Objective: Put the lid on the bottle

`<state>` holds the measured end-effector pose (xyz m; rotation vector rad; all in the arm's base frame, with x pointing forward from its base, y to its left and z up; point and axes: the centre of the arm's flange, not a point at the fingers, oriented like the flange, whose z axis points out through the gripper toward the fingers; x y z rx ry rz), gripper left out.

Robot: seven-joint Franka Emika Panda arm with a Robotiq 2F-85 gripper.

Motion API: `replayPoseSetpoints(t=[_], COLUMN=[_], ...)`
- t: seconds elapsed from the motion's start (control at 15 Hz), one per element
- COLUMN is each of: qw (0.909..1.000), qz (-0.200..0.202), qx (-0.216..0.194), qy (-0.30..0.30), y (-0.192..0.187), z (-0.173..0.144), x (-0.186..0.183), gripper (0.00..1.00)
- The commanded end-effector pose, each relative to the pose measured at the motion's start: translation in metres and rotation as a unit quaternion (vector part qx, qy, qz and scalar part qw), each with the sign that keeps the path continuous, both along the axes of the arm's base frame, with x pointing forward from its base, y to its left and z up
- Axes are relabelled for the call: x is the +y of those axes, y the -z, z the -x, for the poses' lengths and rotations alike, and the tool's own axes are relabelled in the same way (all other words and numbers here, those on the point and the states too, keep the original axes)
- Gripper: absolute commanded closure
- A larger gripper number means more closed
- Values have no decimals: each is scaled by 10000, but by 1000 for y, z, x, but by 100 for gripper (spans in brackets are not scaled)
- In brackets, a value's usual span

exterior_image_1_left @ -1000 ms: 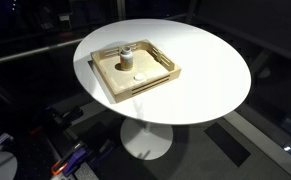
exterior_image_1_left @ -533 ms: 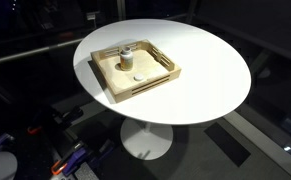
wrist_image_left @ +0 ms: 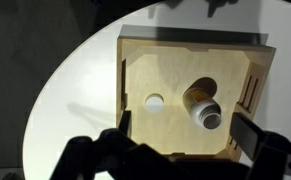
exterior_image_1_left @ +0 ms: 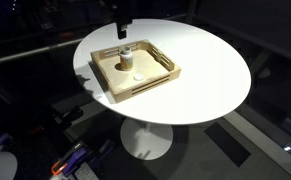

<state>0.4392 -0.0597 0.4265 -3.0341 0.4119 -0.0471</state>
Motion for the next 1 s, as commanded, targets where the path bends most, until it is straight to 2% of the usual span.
replayPoseSetpoints(t=[0.0, 0.07, 0.13, 0.33, 0.53, 0.93], qw=[9998, 9996, 9999, 9997, 9996, 9962], qz=[57, 79, 32, 49, 113, 99], qx=[-150, -232, -109, -235, -154, 108], qy=[115, 119, 24, 27, 184, 862], y=[-3, -16, 4, -7, 1, 24], z=[-17, -19, -8, -14, -17, -23], x=[-5, -4, -2, -3, -5, -15], gripper=[0, 0, 0, 0, 0, 0])
